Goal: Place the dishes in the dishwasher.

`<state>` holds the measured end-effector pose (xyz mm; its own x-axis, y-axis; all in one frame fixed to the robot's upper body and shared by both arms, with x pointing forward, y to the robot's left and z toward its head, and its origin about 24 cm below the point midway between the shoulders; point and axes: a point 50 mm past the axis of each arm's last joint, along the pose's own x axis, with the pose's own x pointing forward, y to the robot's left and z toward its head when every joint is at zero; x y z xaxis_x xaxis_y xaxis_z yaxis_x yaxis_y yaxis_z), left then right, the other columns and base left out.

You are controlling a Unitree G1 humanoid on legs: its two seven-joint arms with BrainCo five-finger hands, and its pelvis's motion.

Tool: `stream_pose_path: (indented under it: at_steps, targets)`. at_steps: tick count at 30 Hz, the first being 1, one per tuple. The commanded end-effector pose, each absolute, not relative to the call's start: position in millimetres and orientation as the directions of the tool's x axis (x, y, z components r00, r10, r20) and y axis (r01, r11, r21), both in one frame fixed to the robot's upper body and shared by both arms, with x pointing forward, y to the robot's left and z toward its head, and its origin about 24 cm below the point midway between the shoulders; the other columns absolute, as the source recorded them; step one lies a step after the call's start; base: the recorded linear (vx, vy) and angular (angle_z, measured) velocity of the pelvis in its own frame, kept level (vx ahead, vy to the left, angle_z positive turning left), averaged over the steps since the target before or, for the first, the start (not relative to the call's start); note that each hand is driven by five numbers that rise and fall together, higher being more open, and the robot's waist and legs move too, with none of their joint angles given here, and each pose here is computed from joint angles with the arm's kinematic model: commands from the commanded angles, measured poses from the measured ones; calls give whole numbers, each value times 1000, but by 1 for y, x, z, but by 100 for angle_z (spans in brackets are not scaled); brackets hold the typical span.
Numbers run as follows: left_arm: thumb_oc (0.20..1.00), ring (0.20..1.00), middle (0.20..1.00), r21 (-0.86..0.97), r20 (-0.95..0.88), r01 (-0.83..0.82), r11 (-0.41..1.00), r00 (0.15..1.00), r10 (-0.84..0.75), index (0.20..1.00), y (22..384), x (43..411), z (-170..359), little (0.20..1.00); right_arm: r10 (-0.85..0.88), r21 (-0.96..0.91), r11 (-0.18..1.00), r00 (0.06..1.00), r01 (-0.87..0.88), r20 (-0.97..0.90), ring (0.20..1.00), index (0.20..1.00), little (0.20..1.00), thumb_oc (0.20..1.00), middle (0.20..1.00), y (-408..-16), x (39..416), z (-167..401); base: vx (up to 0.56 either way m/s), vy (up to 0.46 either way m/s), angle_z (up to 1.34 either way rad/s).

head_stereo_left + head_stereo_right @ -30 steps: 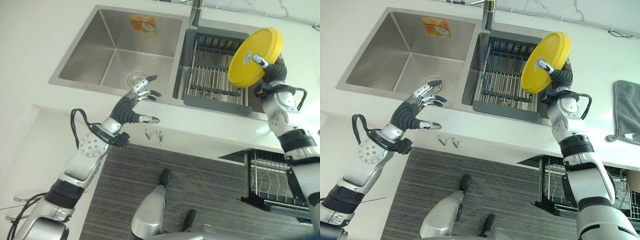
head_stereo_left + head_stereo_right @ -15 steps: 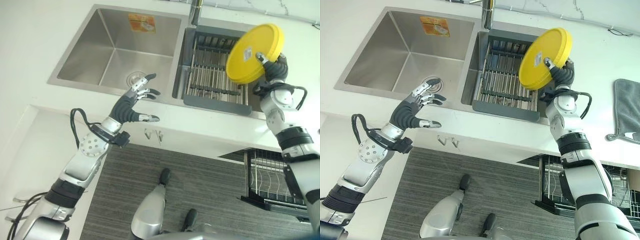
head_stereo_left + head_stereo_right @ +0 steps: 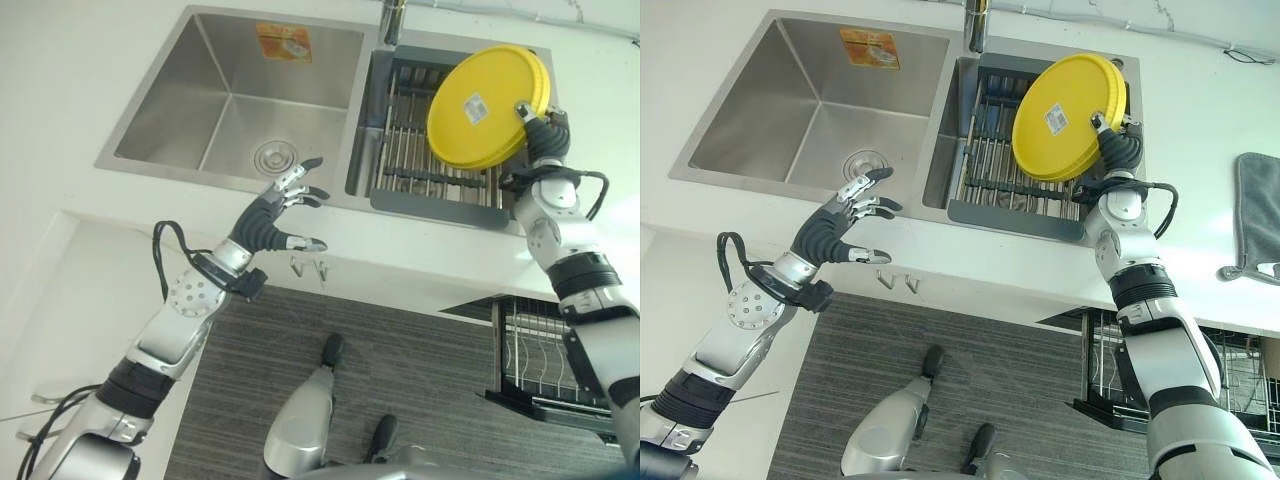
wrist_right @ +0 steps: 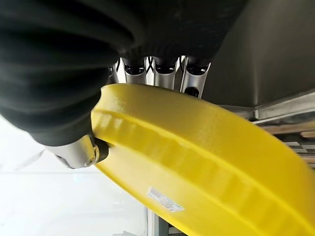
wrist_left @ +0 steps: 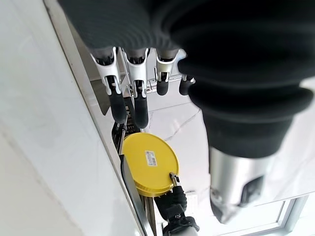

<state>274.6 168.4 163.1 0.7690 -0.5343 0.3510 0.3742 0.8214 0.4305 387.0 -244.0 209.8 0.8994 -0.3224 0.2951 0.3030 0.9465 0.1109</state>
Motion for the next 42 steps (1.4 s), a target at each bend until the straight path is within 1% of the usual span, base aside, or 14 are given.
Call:
stream_pose_path:
  at_steps: [1, 3, 7, 13, 17, 20, 25, 29, 32, 38, 42]
  targets:
    - [1000, 1000, 1000, 374, 388, 397, 838, 754, -530, 1000, 161, 273, 160, 1000, -267, 180, 963, 826, 203, 497, 200, 200, 200, 200, 200, -240, 380, 261, -47, -18, 0]
    - [1000, 1000, 1000, 365, 385, 394, 843, 761, -522, 1000, 163, 272, 158, 1000, -249, 221, 963, 831, 156, 498, 200, 200, 200, 200, 200, -236, 378, 258, -30, -31, -1]
    - [1000, 1000, 1000, 319, 359, 386, 865, 796, -488, 1000, 166, 271, 146, 1000, -249, 381, 924, 811, 35, 529, 200, 200, 200, 200, 200, -230, 363, 253, -4, -16, -1]
    - [1000, 1000, 1000, 245, 308, 359, 900, 852, -424, 1000, 173, 269, 127, 1000, -244, 442, 895, 772, -53, 587, 200, 200, 200, 200, 200, -227, 342, 261, 24, 20, -17]
    - [1000, 1000, 1000, 228, 289, 342, 911, 870, -399, 1000, 176, 266, 119, 1000, -225, 430, 901, 775, -66, 590, 200, 200, 200, 200, 200, -227, 331, 252, -9, -9, -28]
    - [1000, 1000, 1000, 222, 272, 337, 915, 880, -390, 1000, 179, 265, 115, 1000, -226, 404, 914, 770, -45, 597, 200, 200, 200, 200, 200, -234, 323, 246, -23, -28, -24]
    - [1000, 1000, 1000, 207, 256, 309, 928, 899, -357, 1000, 186, 261, 109, 1000, -226, 423, 903, 764, -68, 604, 200, 200, 200, 200, 200, -238, 307, 235, -51, -38, -27]
    - [1000, 1000, 1000, 200, 274, 272, 941, 907, -320, 1000, 191, 258, 110, 1000, -242, 460, 883, 754, -90, 611, 200, 200, 200, 200, 200, -237, 294, 221, -61, -30, -51]
    - [1000, 1000, 1000, 189, 292, 241, 952, 912, -289, 1000, 192, 259, 111, 1000, -255, 496, 863, 765, -96, 592, 200, 200, 200, 200, 200, -242, 283, 204, -68, -26, -57]
    - [1000, 1000, 1000, 189, 299, 247, 950, 907, -296, 1000, 189, 258, 110, 1000, -313, 557, 828, 774, -62, 550, 200, 200, 200, 200, 200, -255, 271, 190, -46, -43, -49]
    - [1000, 1000, 1000, 186, 308, 253, 949, 902, -301, 1000, 187, 260, 111, 1000, -304, 564, 823, 787, -67, 537, 200, 200, 200, 200, 200, -255, 266, 185, -60, -47, -30]
